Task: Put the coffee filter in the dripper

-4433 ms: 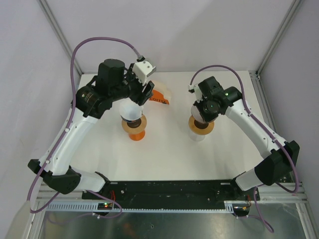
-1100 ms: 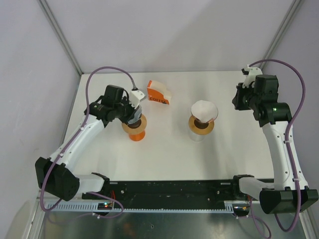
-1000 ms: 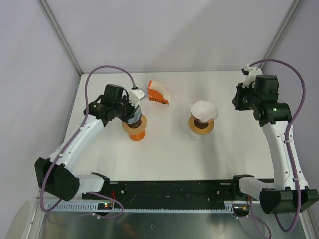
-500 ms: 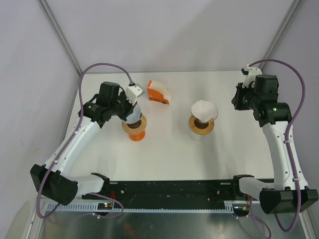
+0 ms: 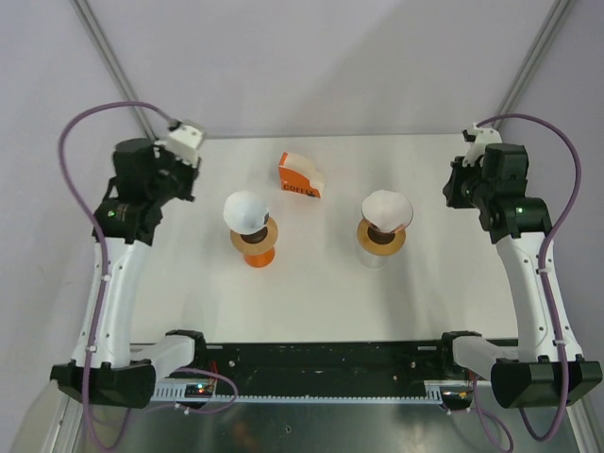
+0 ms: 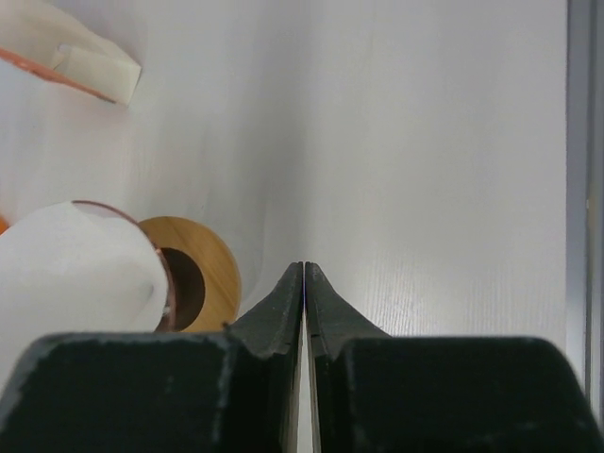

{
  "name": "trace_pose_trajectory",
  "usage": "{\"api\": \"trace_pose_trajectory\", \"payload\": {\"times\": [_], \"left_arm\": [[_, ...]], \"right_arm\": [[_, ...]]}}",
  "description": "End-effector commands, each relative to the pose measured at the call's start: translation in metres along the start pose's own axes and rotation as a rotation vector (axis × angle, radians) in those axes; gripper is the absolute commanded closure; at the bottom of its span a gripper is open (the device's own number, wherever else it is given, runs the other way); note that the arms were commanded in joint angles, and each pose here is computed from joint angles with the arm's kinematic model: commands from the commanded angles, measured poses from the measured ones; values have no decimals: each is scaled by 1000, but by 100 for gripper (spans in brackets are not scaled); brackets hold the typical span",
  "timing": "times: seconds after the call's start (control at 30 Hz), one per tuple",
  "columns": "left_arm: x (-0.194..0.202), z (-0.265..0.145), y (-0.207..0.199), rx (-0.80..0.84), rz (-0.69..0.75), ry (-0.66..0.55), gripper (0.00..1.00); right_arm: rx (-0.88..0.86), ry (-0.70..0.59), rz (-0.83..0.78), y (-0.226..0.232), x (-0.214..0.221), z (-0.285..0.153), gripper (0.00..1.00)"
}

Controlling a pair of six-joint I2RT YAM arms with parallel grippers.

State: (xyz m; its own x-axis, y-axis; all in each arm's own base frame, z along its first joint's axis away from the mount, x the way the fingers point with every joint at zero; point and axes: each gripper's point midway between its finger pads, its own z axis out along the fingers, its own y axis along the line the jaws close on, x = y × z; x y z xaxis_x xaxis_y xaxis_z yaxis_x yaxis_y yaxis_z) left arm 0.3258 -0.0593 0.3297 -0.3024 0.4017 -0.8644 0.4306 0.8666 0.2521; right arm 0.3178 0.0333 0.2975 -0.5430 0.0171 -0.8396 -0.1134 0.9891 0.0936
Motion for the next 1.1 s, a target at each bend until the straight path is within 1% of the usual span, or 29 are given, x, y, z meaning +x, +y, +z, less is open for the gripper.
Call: {"api": "trace_pose_trajectory", "payload": {"times": [0.0, 0.07, 0.1, 0.13, 0.17, 0.2, 0.27, 0.33, 0.43, 0.47, 0.5, 0.6, 0.67, 0.77, 0.87, 1.0, 1.07], "left_arm": [[-11, -13, 43, -102, -99, -104, 100], [7, -8, 54, -147, -133, -104, 100], [22, -4, 59, -172, -151, -92, 99], [27, -4, 65, -205, -160, -109, 98], [40, -2, 68, -228, -175, -102, 95], [46, -3, 72, -249, -183, -115, 91], [64, 1, 74, -269, -204, -111, 77], [84, 8, 76, -285, -231, -100, 61], [117, 18, 80, -324, -291, -81, 43], [124, 21, 84, -353, -303, -89, 35], [136, 24, 84, -371, -324, -81, 29], [155, 31, 87, -427, -346, -112, 11], [162, 33, 91, -476, -371, -146, 5], [175, 33, 100, -577, -446, -208, 1], [194, 38, 98, -619, -509, -233, 0], [208, 53, 75, -518, -524, -240, 0], [210, 53, 72, -513, -511, -262, 0]], "right_arm": [[114, -125, 63, -22, -15, -3, 93], [169, -160, 90, -33, -10, 1, 92], [197, -171, 110, -40, -3, 2, 91], [220, -191, 124, -47, -1, 3, 90], [238, -198, 135, -51, 6, 5, 89], [261, -222, 142, -57, 8, 4, 88], [297, -238, 150, -65, 19, 6, 85], [325, -246, 150, -73, 33, 12, 77], [342, -277, 157, -80, 45, 19, 58], [342, -281, 160, -81, 51, 22, 53], [340, -291, 163, -82, 53, 24, 49], [337, -321, 173, -82, 62, 28, 44], [336, -339, 177, -83, 67, 31, 42], [332, -356, 183, -83, 74, 35, 41], [304, -382, 180, -80, 80, 41, 41], [281, -418, 193, -78, 90, 48, 41], [278, -436, 205, -78, 94, 52, 41]]}}
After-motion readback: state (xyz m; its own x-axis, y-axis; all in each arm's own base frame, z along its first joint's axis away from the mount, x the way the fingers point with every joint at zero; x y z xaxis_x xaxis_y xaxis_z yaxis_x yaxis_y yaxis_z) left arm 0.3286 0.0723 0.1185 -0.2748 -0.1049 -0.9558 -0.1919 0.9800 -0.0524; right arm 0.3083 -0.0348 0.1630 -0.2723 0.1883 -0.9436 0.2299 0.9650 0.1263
